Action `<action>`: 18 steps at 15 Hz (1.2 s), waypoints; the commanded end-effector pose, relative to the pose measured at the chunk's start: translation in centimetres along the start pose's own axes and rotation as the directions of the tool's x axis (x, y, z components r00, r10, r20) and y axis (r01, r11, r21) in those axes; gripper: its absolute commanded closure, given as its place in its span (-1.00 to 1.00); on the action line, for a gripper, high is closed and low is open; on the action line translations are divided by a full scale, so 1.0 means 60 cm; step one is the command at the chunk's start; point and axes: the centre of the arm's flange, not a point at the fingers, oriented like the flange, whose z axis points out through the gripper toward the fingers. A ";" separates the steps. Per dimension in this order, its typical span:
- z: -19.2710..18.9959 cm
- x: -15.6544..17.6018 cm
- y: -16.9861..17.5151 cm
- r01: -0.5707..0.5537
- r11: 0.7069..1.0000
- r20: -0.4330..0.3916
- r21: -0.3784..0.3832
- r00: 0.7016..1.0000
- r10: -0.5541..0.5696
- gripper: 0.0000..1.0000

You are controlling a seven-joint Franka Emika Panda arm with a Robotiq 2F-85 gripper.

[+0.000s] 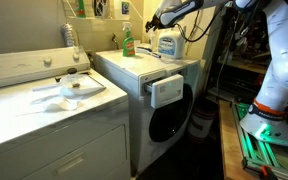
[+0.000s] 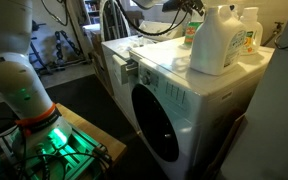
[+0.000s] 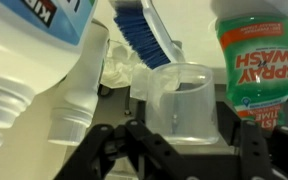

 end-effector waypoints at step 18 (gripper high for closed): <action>0.219 -0.133 -0.088 -0.306 0.933 -0.050 -0.189 0.952 0.302 0.11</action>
